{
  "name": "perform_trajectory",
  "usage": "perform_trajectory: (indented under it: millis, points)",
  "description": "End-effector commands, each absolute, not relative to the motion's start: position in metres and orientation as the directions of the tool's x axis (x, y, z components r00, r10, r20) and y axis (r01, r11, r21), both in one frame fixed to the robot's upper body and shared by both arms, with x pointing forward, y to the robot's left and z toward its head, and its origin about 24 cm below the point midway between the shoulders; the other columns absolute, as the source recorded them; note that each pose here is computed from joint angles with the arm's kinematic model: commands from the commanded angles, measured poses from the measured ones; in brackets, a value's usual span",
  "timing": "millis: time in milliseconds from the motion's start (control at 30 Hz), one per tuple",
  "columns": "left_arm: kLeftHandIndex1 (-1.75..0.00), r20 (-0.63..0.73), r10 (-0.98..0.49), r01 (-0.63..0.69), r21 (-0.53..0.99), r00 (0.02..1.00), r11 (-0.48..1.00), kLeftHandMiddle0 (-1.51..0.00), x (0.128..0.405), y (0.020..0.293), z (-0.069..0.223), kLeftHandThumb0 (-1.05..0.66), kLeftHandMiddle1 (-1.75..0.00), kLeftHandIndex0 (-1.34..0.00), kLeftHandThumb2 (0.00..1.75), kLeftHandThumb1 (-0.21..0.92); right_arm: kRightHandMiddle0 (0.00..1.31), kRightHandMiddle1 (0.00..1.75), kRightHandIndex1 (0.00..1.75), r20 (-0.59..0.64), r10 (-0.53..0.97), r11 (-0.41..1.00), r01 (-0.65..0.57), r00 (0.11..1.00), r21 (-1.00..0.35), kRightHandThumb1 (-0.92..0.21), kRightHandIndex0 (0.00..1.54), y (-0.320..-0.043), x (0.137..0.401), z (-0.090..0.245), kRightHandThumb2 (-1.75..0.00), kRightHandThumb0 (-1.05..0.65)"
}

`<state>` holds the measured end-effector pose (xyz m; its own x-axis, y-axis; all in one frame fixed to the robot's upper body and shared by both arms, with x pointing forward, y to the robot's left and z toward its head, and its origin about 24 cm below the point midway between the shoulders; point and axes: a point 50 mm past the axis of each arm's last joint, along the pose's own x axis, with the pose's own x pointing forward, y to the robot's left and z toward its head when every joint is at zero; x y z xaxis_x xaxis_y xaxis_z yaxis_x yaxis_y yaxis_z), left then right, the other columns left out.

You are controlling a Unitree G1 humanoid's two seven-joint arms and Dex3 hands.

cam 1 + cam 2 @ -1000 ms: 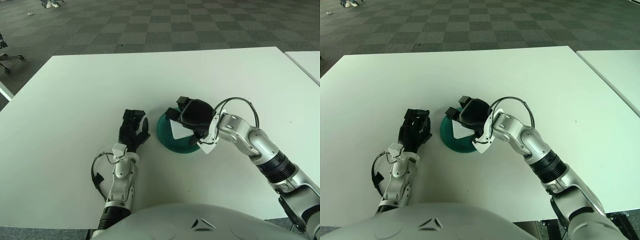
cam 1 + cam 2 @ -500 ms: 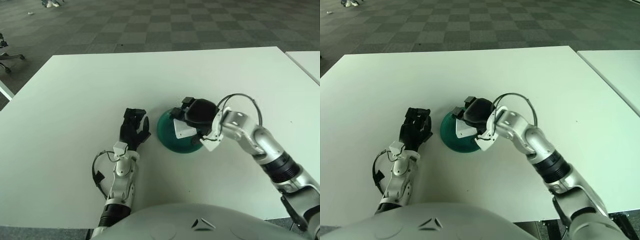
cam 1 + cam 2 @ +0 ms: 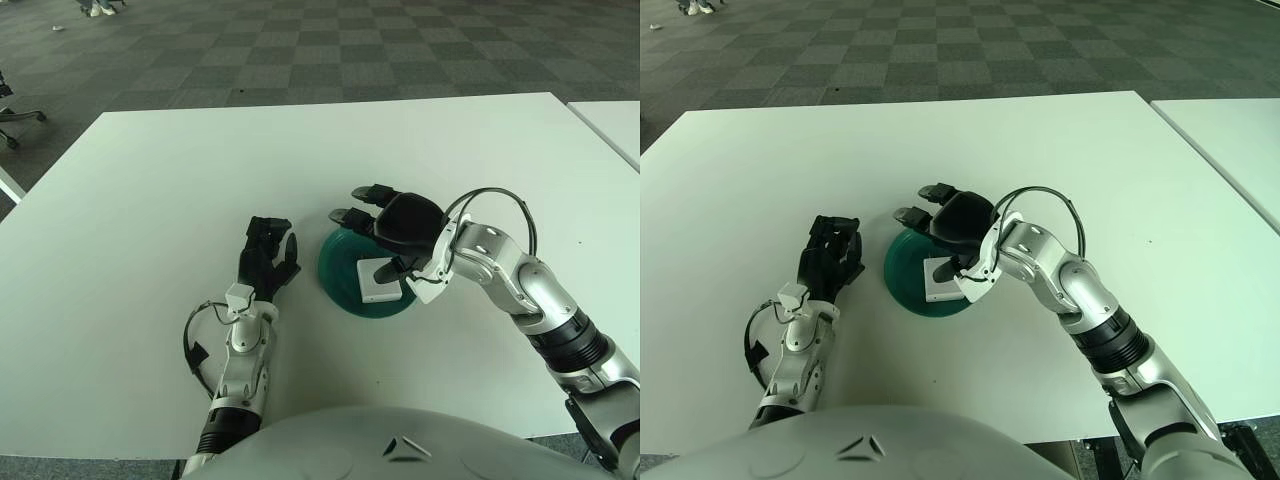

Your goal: Put the charger into the plate.

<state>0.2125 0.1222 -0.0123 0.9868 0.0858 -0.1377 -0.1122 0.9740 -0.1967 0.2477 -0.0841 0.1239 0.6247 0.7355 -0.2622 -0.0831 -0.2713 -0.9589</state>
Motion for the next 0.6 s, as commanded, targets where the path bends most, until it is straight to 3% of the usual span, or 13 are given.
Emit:
perform_trajectory:
  millis: [0, 233, 367, 433, 467, 567]
  points:
    - [-1.71, -0.232, 0.086, -0.139, -0.221, 0.969, 0.965, -0.31, 0.205, 0.116, -0.026, -0.38, -0.56, -0.35, 0.77, 0.72, 0.00, 0.00, 0.00, -0.242, 0.725, -0.263, -0.066, 0.645, -0.963, -0.92, 0.00, -0.086, 0.248, 0.126, -0.79, -1.05]
    - [-1.71, -0.231, 0.086, -0.139, -0.221, 0.969, 0.965, -0.31, 0.203, 0.116, -0.026, -0.38, -0.56, -0.35, 0.77, 0.72, 0.00, 0.00, 0.00, -0.205, 0.719, -0.214, -0.068, 0.664, -0.974, -0.92, 0.00, -0.090, 0.247, 0.126, -0.75, -1.05]
    - [-1.71, -0.231, 0.086, -0.139, -0.222, 0.969, 0.965, -0.31, 0.202, 0.116, -0.026, -0.38, -0.56, -0.35, 0.77, 0.72, 0.00, 0.00, 0.00, -0.082, 0.680, -0.008, -0.105, 0.729, -0.994, -0.92, 0.00, -0.099, 0.263, 0.098, -0.72, -1.05]
    - [-1.71, -0.231, 0.086, -0.139, -0.222, 0.969, 0.965, -0.31, 0.201, 0.116, -0.026, -0.38, -0.56, -0.35, 0.77, 0.72, 0.00, 0.00, 0.00, 0.033, 0.632, 0.165, -0.093, 0.774, -0.982, -0.92, 0.00, -0.099, 0.265, 0.096, -0.69, -1.05]
    - [-1.71, -0.231, 0.086, -0.139, -0.222, 0.969, 0.965, -0.31, 0.201, 0.116, -0.026, -0.38, -0.56, -0.35, 0.77, 0.72, 0.00, 0.00, 0.00, 0.131, 0.577, 0.349, -0.098, 0.806, -0.932, -0.92, 0.00, -0.102, 0.259, 0.103, -0.68, -1.05]
    - [-1.71, -0.230, 0.087, -0.139, -0.221, 0.969, 0.965, -0.31, 0.200, 0.117, -0.026, -0.38, -0.56, -0.35, 0.77, 0.72, 0.00, 0.00, 0.00, 0.252, 0.439, 0.663, -0.122, 0.863, -0.738, -0.92, 0.00, -0.121, 0.241, 0.121, -0.70, -1.04]
